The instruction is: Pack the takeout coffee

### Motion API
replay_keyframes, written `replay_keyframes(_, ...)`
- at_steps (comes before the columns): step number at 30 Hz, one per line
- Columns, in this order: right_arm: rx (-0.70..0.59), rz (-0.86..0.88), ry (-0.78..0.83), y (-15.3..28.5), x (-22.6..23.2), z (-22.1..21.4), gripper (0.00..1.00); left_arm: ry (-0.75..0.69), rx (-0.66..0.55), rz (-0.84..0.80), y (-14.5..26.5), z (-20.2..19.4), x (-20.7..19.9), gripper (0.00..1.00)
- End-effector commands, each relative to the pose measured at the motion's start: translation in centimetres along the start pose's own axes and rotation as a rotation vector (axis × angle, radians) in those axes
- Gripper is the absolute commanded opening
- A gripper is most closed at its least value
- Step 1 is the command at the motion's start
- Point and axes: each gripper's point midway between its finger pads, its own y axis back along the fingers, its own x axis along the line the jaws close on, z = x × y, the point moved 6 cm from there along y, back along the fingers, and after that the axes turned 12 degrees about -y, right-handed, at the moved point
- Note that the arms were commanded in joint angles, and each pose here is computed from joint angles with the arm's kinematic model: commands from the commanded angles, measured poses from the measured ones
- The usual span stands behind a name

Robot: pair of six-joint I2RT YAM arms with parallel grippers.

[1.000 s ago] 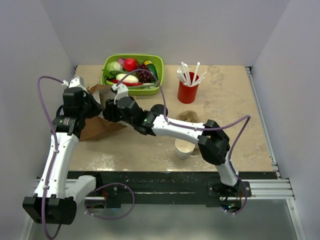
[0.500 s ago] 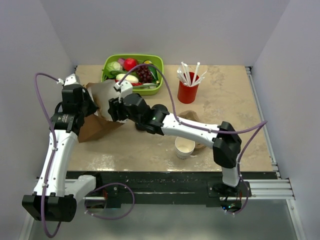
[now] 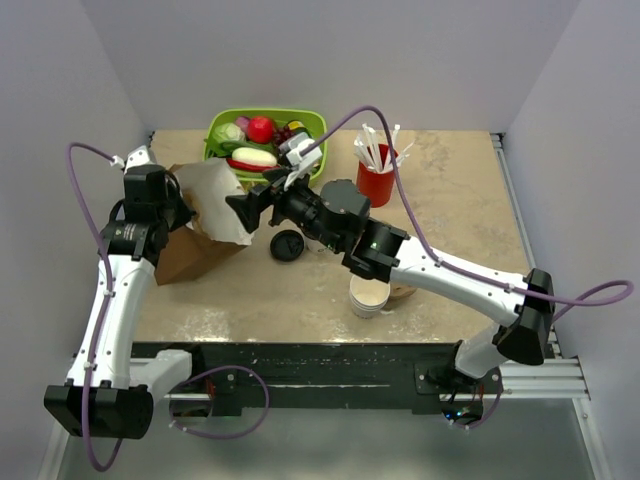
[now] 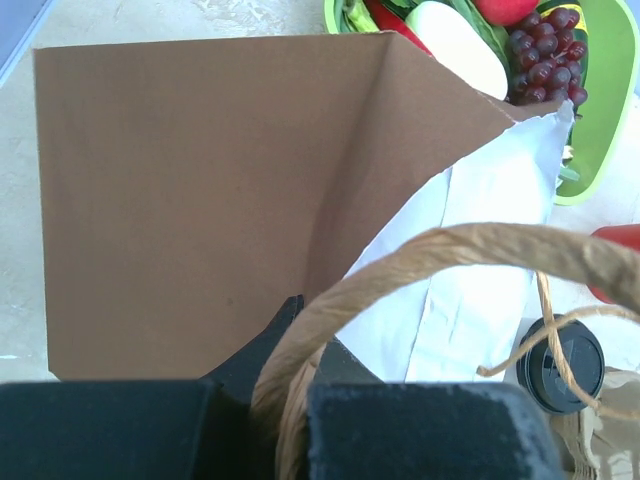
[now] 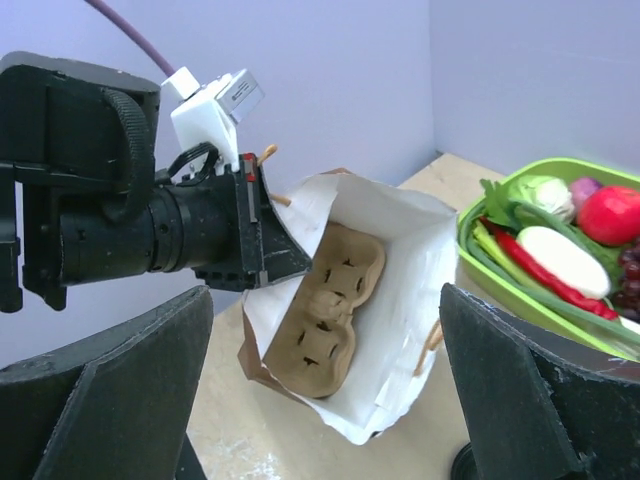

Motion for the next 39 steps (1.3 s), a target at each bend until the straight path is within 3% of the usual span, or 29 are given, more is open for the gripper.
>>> replay_keyframes(1,-0.006,-0.115,0.004,1.3,-1.8,1.2,0.98,0.035,-0.034,0.014,0.6,1.6,-0.2,0.0)
replay_keyframes(3,-0.013,-0.209,-0.05,1.8,-3.3,1.5,0.98,0.031,-0.024,-0.013,0.6,1.5,-0.6,0.0)
replay_keyframes(9,-0.005,-0.274,-0.147,3.8,-7.1,2.0,0.98,0.026,-0.004,-0.057,1.2,1.3,-0.9,0.0)
replay_keyframes(16,0.029,-0.461,-0.047,7.1,-11.3,1.1,0.98,0.023,0.023,-0.03,2.4,0.6,-0.3,0.0)
replay_keyframes(39,0.236,-0.508,0.069,9.0,-12.3,-0.7,0.98,-0.034,0.106,-0.102,3.5,0.4,-0.9,0.0)
